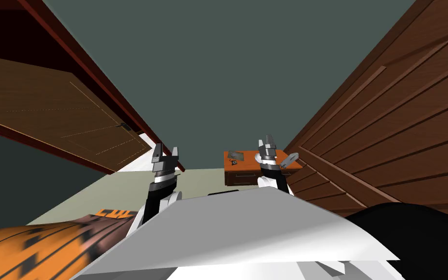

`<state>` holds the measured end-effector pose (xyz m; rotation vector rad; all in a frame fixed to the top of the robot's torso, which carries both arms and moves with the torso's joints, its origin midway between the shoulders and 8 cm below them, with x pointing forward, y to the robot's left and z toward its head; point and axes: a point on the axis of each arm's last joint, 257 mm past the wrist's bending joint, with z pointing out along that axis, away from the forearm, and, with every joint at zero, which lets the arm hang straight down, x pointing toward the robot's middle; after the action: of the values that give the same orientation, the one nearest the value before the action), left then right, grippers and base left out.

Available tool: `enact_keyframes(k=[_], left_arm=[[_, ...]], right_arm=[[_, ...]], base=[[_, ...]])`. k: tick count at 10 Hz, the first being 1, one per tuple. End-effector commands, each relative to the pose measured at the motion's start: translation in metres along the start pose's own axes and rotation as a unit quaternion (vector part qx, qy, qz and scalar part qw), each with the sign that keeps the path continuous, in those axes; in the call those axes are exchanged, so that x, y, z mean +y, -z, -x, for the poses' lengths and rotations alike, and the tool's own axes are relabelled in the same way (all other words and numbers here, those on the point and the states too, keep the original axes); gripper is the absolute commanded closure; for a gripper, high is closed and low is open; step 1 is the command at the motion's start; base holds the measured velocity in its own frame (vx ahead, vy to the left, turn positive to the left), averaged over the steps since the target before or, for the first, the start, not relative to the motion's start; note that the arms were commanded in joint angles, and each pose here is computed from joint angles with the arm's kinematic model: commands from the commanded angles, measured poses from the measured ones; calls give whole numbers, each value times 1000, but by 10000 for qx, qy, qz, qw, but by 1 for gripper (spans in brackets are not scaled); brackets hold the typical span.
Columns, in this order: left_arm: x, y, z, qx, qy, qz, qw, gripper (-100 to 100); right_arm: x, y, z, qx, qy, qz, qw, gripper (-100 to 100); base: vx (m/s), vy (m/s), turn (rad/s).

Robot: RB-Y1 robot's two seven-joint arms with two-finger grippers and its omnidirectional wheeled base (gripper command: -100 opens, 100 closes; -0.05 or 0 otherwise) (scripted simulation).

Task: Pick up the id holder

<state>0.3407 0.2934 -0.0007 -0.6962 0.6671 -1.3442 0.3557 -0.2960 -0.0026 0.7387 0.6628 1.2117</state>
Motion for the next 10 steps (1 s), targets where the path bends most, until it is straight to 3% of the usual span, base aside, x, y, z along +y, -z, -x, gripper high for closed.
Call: enact_keyframes(k=[1,4,6,7,10], left_arm=[[0,0,0,0,0,0,10000,0],[0,0,0,0,1,0,10000,0],[0,0,0,0,1,0,10000,0],[0,0,0,0,1,0,10000,0],[0,0,0,0,1,0,10000,0]], right_arm=[[-22,6,-11,266,183,-291,9991,-100],[-60,18,-25,645,499,-773,9937,-100],[-93,31,-35,954,797,-1186,9851,-100],[-93,31,-35,954,797,-1186,9851,-100],[-152,61,-45,1451,1322,-1882,9623,-100]], base=[[8,54,93],[1,84,75],[20,94,91],[25,56,27],[26,77,100]])
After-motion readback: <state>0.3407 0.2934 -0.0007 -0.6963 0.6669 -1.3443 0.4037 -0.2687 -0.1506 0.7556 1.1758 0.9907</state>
